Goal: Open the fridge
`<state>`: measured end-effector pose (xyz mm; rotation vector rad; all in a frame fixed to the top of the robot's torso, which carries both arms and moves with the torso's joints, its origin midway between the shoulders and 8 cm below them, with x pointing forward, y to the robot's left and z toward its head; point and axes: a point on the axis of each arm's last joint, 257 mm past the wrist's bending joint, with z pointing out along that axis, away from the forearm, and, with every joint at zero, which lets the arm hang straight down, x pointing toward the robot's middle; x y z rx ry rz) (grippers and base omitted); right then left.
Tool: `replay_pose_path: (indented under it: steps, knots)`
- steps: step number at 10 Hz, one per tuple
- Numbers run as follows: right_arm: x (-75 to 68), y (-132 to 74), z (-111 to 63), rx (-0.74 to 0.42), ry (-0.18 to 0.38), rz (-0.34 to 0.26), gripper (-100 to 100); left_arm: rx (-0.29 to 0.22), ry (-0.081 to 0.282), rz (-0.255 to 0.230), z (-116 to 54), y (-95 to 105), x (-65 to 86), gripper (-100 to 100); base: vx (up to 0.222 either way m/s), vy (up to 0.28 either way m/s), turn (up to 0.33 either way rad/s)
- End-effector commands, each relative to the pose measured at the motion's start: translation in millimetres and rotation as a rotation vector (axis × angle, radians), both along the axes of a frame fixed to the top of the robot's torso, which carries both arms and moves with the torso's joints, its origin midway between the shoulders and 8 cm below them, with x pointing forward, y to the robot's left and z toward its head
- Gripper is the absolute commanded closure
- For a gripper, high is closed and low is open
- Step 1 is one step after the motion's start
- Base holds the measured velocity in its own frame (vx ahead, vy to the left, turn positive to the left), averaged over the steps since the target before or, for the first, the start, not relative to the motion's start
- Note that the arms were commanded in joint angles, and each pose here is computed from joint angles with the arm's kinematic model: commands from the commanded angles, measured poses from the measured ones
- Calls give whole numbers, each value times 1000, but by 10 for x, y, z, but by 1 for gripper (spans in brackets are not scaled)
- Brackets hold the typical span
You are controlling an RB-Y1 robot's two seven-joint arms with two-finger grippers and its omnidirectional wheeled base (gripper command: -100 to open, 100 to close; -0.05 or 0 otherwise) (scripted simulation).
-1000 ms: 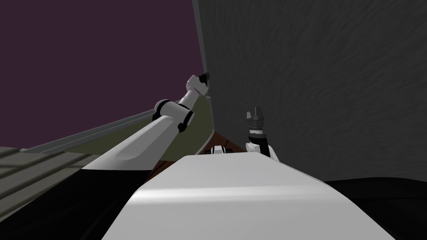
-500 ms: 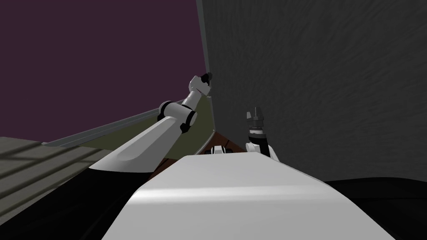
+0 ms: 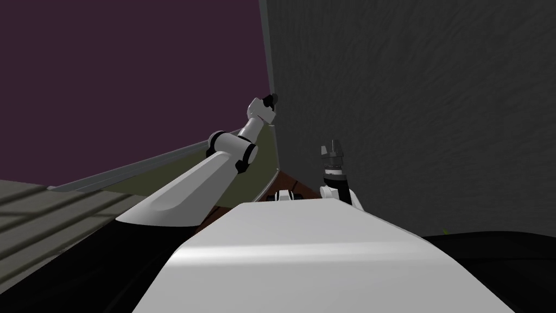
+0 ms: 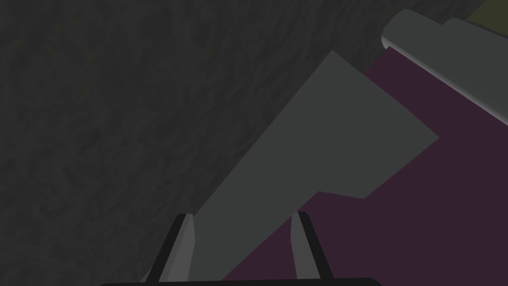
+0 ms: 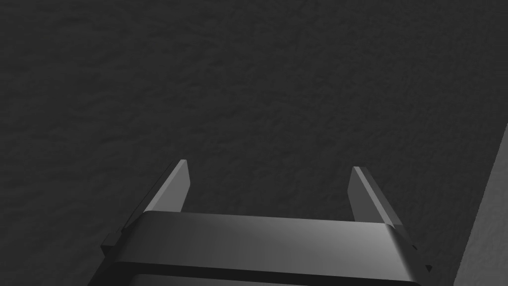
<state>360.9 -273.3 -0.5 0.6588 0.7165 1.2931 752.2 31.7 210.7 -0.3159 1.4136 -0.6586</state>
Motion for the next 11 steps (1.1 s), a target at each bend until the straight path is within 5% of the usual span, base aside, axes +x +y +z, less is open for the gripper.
replay_pose_path:
  steps: [1, 11]
  knots:
    - [0, 0, 0, 0, 0, 0, 0, -3, 8, -18, -18, -135, -49, 100, -190, 72, -177]
    - [-1, 0, -1, 0, 0, 0, 0, -6, 17, -85, 40, -648, -271, 100, -161, 55, -187]
